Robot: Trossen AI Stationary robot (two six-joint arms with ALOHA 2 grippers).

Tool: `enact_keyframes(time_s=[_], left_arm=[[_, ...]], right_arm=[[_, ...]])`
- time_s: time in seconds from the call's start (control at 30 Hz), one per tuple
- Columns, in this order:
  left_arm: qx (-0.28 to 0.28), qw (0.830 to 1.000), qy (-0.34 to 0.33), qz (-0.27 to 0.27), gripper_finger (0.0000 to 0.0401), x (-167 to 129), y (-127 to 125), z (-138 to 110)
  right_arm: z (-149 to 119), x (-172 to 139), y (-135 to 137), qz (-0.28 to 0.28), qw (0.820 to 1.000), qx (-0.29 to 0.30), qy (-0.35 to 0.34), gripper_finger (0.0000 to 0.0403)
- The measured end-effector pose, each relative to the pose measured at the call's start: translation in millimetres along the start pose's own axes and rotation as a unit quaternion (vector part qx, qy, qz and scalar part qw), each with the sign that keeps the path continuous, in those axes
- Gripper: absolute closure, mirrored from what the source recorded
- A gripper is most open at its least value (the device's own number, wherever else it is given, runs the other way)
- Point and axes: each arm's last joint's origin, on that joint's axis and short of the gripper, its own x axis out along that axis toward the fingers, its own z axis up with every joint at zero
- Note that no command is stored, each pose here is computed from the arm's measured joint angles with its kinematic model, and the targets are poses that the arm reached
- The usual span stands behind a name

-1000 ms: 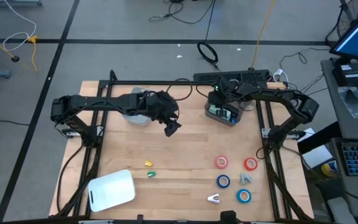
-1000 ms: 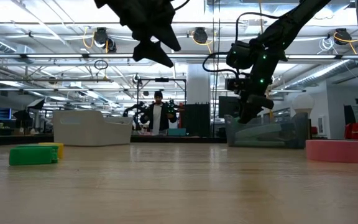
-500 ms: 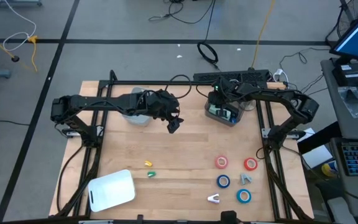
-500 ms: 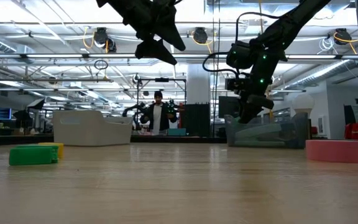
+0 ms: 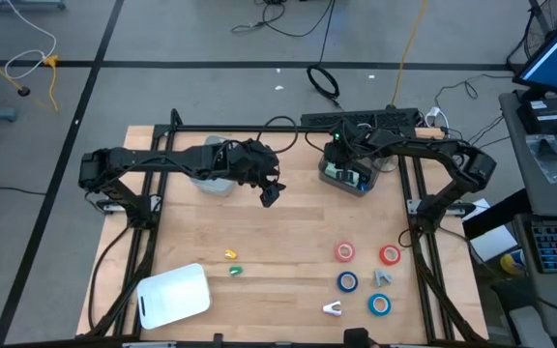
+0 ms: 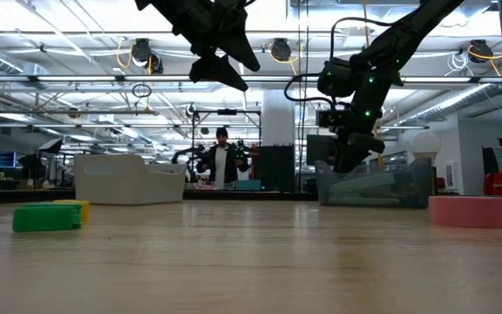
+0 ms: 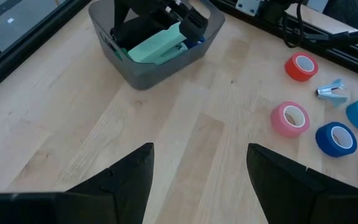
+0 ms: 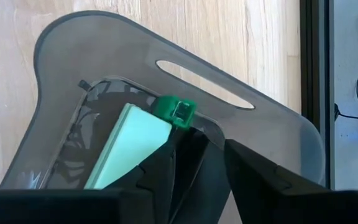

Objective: Pick and place Stapler, Stapler remover, tape
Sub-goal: Put the small yellow stapler into the black bin

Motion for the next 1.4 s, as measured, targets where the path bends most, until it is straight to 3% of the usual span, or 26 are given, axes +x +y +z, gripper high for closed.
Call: enact_keyframes(time_s=[0.23,0.4,0.5,0.73,0.9,1.17,1.27,1.4], left_arm=[[0.001,1.0,0.001,0.0,0.0146,0,0,0],[0.031,0.999,0.01,-0.018,0.0146,0,-2,-2],[0.048,0.998,0.017,-0.044,0.0146,0,-7,-3],[0.028,0.996,0.048,-0.076,0.0146,-1,-23,-12],[0.031,0.987,0.129,-0.092,0.0146,-4,-34,-31],[0.066,0.966,0.249,0.013,0.0146,-16,-43,-64],[0.112,0.956,0.266,0.051,0.0146,-21,-48,-73],[0.184,0.943,0.27,0.067,0.0146,-23,-57,-85]], right_arm=[[4,-15,1,-0.04,0.999,0.018,0.0,0.0267],[13,-55,11,-0.054,0.994,0.07,-0.064,0.0278],[14,-86,18,-0.032,0.985,0.112,-0.125,0.029],[0,-144,36,0.069,0.949,0.179,-0.251,0.0308],[-28,-151,58,0.095,0.926,0.205,-0.303,0.0308],[-63,-145,83,0.105,0.867,0.26,-0.412,0.0308],[-71,-143,88,0.109,0.844,0.273,-0.449,0.0304],[-77,-141,92,0.112,0.828,0.279,-0.473,0.0303]])
